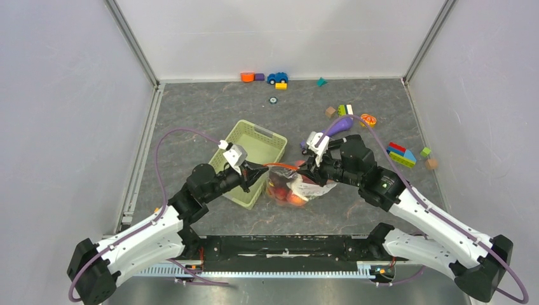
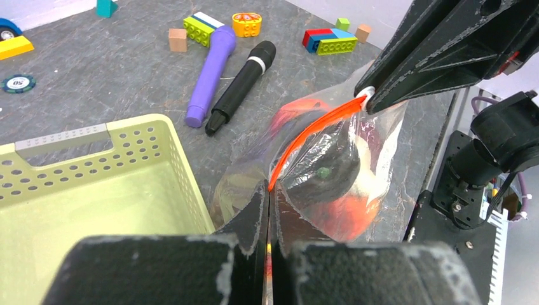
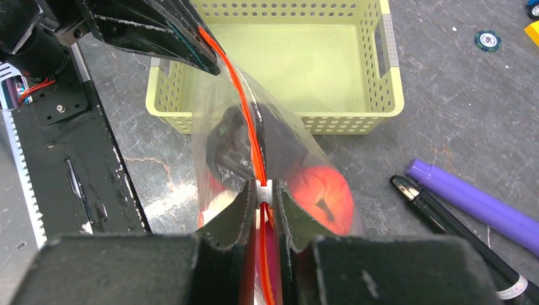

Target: Place the food in the zip-top bag and seal the zipper

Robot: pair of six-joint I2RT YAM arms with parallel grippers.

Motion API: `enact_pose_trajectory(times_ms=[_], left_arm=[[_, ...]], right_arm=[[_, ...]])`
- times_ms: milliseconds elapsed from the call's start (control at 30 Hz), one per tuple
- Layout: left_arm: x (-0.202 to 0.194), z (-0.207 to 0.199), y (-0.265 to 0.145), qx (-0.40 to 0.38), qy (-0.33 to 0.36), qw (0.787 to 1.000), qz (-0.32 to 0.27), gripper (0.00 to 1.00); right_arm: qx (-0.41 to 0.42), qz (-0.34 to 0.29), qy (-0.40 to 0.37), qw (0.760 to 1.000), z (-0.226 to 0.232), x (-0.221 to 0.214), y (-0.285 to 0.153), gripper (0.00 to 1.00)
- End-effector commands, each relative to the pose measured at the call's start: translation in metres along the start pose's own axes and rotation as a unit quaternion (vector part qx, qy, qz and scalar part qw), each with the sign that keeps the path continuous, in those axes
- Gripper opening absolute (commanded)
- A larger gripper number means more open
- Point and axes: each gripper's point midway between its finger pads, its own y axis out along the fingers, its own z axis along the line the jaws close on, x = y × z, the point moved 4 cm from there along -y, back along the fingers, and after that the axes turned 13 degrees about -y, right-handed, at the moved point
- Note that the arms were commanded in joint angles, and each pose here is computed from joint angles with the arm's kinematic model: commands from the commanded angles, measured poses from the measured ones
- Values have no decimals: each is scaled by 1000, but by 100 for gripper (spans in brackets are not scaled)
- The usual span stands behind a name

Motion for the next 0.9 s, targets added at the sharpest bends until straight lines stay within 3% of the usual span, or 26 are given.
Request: enact_pose_trajectory(times_ms=[0,867], left_arm=[[9,18,-7,64,-11,997,-39,2],[6,30,-11,104,-15,993,-48,2]], right_arm=[[-50,7,16,999,-10,-5,-12,0],[-153,77,61,983,-19,-38,-47,0]])
